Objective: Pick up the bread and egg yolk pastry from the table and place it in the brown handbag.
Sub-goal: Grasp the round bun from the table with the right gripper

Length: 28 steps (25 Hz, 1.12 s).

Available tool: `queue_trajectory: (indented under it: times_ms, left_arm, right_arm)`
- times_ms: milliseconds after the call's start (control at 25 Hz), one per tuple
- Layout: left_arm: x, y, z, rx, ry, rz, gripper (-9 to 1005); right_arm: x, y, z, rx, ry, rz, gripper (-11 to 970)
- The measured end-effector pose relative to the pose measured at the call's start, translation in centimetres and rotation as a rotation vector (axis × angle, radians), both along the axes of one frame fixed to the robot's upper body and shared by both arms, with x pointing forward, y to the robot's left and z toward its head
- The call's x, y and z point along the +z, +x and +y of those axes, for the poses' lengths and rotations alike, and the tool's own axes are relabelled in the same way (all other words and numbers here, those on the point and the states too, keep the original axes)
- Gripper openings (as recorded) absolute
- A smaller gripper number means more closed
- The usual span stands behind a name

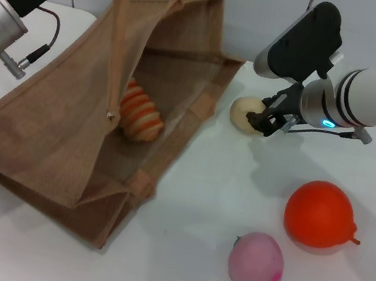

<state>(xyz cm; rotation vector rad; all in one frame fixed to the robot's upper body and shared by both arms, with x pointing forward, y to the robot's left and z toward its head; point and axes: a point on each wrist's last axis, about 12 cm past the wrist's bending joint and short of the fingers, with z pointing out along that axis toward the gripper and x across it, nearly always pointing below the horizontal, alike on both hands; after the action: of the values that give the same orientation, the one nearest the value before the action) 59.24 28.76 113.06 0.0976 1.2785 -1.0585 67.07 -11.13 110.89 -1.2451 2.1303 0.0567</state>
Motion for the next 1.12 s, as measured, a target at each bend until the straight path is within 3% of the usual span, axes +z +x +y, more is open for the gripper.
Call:
queue_trajectory:
  times_ms: [1120]
  left_arm:
    - [-0.58, -0.54, 0.53, 0.01, 0.007, 0.018, 132]
  right_arm:
    - [0.61, 0.1, 0.01, -0.016, 0.03, 0.016, 202]
